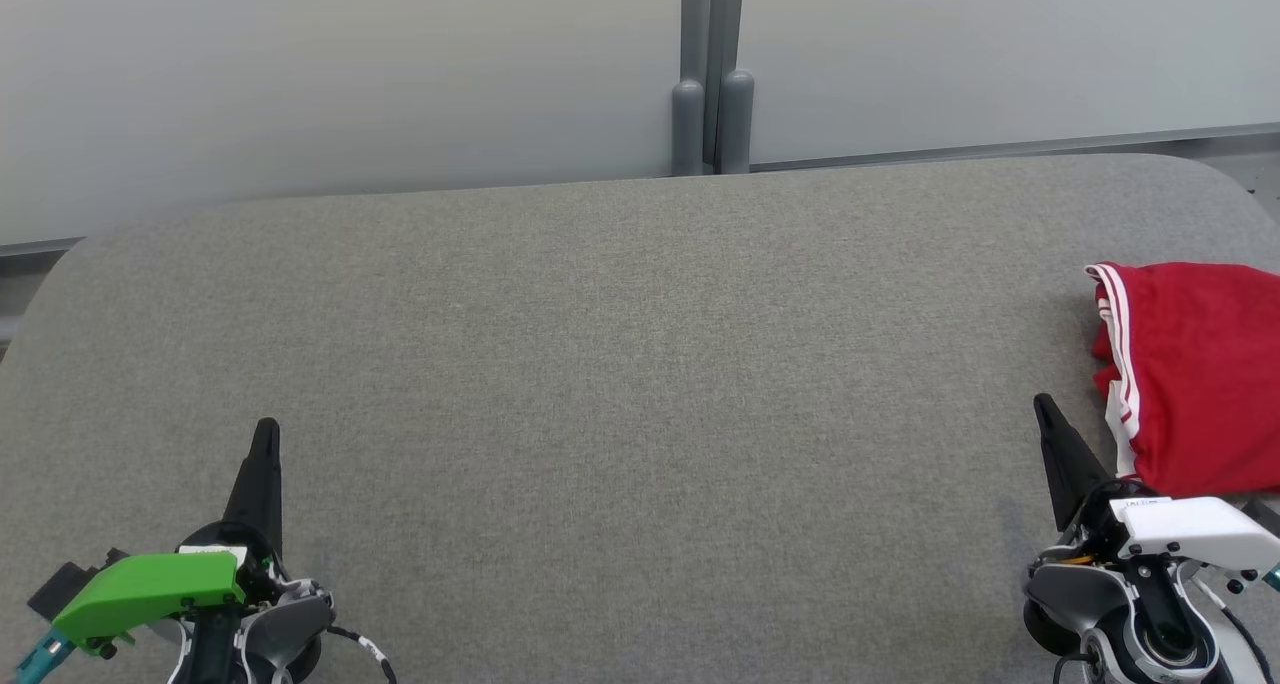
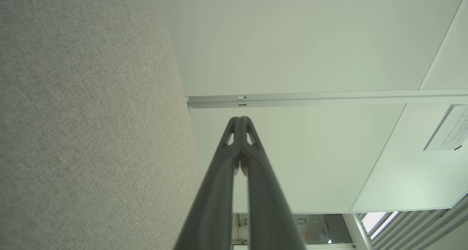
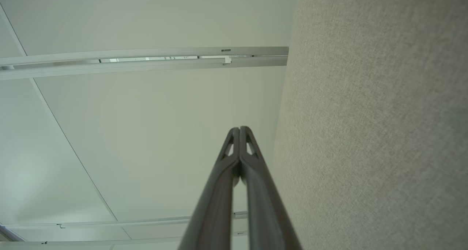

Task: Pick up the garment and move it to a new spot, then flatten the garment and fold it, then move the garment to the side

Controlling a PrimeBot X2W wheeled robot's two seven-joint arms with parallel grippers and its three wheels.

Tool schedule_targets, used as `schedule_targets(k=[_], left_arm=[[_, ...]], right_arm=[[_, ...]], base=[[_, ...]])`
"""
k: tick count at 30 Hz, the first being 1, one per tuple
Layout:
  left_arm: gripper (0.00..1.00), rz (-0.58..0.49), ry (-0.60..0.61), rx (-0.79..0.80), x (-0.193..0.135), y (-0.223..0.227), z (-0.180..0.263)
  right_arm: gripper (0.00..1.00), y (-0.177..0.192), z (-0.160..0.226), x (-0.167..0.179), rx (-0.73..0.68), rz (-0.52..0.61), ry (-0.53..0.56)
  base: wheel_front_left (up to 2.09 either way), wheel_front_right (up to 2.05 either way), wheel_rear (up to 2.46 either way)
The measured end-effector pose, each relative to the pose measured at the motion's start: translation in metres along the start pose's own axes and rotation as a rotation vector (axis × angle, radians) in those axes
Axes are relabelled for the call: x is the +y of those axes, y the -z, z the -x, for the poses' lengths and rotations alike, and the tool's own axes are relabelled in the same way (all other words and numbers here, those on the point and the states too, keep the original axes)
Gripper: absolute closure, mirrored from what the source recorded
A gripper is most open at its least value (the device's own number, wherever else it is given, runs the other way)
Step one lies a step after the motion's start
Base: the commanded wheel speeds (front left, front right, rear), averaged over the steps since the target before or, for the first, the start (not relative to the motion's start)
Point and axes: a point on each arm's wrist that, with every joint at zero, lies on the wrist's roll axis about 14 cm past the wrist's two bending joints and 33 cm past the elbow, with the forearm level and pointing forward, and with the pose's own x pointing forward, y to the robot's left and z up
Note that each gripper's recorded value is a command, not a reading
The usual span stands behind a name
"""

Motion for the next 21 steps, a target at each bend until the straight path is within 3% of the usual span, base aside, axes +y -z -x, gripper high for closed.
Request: schedule_targets(k=[21], left_arm=[[1.0, 0.0, 0.0, 0.0, 0.0, 0.0, 0.0]], right_arm=[[1.0, 0.0, 0.0, 0.0, 0.0, 0.0, 0.0]], base=[[0.0, 0.0, 0.0]])
